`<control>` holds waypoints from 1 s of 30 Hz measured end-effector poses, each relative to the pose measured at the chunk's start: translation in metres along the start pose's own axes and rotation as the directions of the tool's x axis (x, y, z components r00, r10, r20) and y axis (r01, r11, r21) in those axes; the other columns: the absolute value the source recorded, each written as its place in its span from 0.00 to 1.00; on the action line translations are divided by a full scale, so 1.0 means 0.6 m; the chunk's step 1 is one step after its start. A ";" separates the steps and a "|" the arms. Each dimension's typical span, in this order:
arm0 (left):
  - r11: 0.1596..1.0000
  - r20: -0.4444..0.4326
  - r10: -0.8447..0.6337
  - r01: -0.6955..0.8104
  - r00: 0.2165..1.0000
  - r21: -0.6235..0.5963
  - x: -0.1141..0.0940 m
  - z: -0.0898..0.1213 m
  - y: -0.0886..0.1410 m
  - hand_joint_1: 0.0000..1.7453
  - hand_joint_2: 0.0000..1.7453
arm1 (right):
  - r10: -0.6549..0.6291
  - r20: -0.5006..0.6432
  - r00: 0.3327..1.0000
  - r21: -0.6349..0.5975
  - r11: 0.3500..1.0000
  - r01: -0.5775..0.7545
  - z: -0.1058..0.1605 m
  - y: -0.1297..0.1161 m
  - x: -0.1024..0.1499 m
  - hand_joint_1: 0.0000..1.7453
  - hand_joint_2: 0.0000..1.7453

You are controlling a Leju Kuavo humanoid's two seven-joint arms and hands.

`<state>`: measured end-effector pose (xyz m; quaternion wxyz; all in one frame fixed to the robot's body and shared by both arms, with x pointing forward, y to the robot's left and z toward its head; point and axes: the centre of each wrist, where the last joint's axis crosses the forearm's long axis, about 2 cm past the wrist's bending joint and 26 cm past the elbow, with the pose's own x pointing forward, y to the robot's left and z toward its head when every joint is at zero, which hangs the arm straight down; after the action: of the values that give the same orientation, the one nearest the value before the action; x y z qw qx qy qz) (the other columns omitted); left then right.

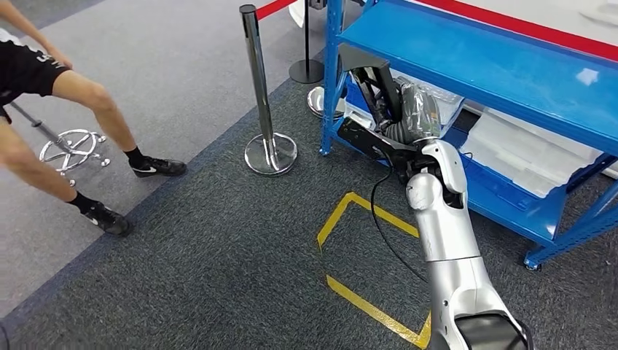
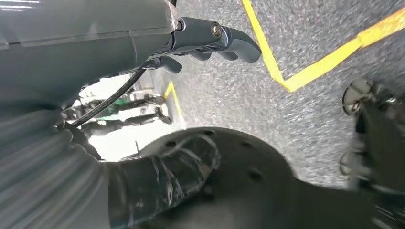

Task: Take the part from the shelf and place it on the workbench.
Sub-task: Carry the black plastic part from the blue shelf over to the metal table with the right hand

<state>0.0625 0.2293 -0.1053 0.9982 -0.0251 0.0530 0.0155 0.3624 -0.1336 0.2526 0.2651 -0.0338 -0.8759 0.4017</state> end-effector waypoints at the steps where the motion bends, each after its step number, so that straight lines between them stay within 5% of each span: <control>1: 1.000 -0.001 0.000 0.000 1.000 0.000 0.000 0.000 0.000 0.00 1.00 | -0.001 0.002 1.000 0.001 1.000 0.001 -0.002 0.001 0.001 1.00 1.00; 30: 0.996 -0.020 0.084 -0.083 0.996 0.017 -0.001 0.004 -0.039 0.00 1.00 | -0.015 -0.029 0.999 0.019 1.000 0.016 -0.014 0.013 -0.010 1.00 1.00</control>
<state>0.0629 0.2061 -0.1018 0.9962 -0.0150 0.0645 0.0564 0.3705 -0.1243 0.2491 0.2811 -0.0303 -0.8684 0.4073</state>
